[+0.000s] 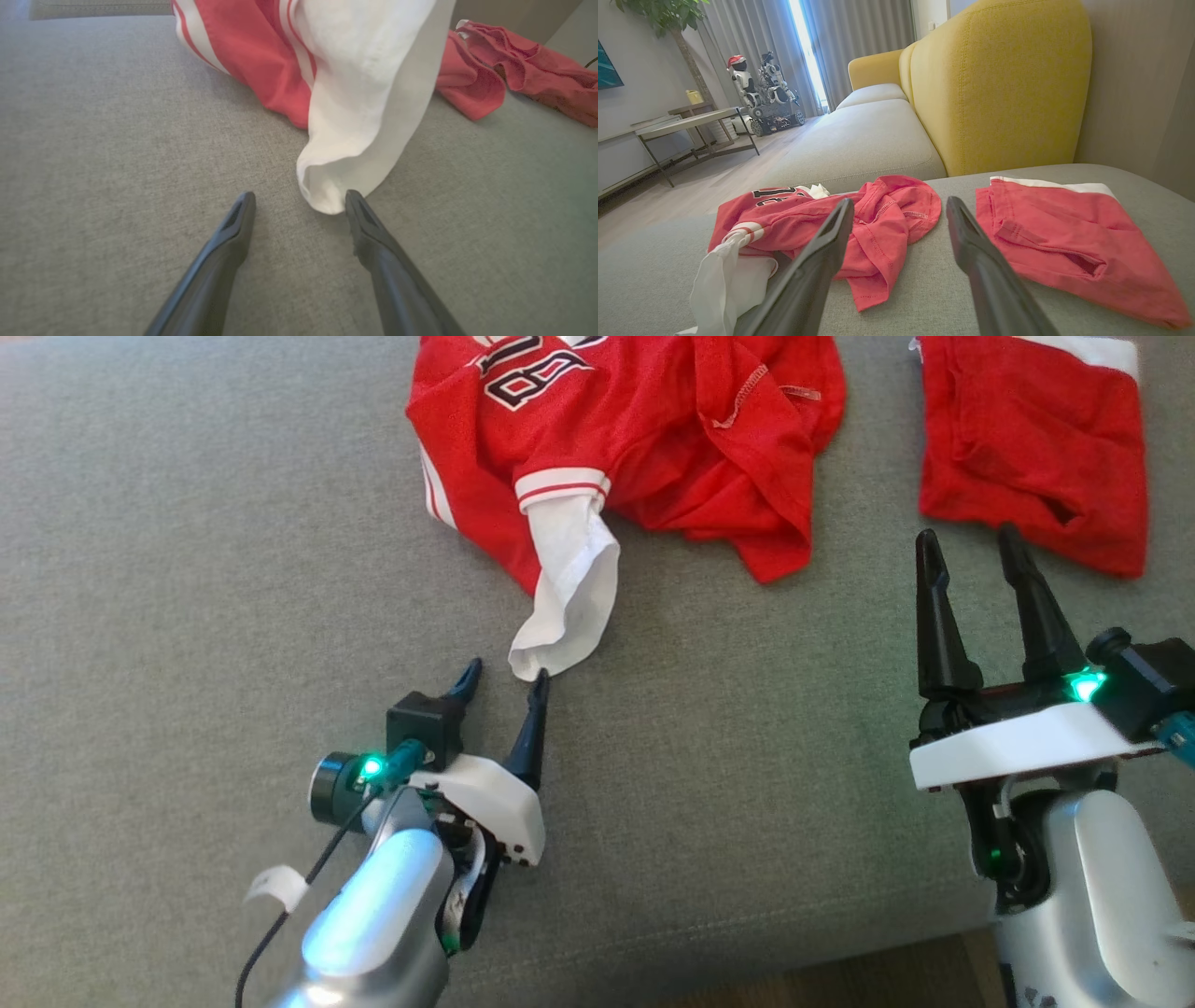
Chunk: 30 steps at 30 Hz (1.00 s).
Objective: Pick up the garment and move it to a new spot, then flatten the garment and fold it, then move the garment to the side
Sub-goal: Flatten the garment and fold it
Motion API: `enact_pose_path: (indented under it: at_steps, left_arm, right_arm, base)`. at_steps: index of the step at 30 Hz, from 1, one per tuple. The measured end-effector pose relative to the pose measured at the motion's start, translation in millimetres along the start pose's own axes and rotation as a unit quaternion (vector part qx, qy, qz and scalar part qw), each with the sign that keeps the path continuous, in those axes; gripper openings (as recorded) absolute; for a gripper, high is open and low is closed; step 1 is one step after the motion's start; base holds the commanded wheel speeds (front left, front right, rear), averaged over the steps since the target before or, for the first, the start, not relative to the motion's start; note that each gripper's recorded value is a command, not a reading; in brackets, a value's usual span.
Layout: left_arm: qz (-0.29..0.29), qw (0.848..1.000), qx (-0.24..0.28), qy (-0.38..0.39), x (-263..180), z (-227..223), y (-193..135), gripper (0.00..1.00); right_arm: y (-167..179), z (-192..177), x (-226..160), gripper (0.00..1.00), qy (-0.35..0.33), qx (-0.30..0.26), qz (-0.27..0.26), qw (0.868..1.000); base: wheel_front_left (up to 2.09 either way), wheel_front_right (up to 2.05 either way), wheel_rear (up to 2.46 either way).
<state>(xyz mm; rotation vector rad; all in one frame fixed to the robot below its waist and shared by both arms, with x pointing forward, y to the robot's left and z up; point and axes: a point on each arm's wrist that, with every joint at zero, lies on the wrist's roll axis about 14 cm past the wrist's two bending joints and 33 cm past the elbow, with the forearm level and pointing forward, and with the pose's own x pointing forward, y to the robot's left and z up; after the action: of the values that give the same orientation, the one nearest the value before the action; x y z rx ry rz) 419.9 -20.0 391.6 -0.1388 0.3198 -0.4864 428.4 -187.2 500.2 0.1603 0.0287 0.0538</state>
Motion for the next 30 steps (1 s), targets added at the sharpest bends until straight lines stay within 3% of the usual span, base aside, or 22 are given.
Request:
enact_pose_path:
  at_steps: [11,12,13,21,26,30]
  left_arm:
    - [0.011,1.0,-0.004,0.014,9.7,-5.9,5.9,1.0]
    - [0.01,1.0,-0.005,0.016,10.3,-6.7,6.1,0.41]
    - [0.011,1.0,-0.005,0.016,11.3,-6.1,6.6,0.0]
    - [0.03,0.999,-0.009,0.007,9.1,0.8,17.9,0.0]
    - [0.111,0.99,-0.028,-0.083,1.4,58.3,58.3,0.0]
    - [0.143,0.98,-0.033,-0.137,-16.2,88.5,77.4,0.0]
  right_arm:
    - [-4.4,-1.6,-1.9,1.0,0.002,-0.001,-0.006,1.0]
    - [-4.6,-1.6,-2.0,1.0,0.002,0.0,-0.007,1.0]
    - [-4.6,-1.7,-1.9,1.0,0.002,0.001,-0.007,1.0]
    - [1.2,-3.1,3.0,1.0,0.002,0.005,0.002,1.0]
    - [15.8,-10.6,17.3,1.0,0.022,0.002,0.024,0.999]
    - [32.1,-15.5,35.4,1.0,0.041,-0.013,0.047,0.998]
  base:
    - [0.0,0.0,0.0]
    - [0.0,0.0,0.0]
    - [0.0,0.0,0.0]
    - [0.0,0.0,0.0]
    - [0.0,0.0,0.0]
    - [0.0,0.0,0.0]
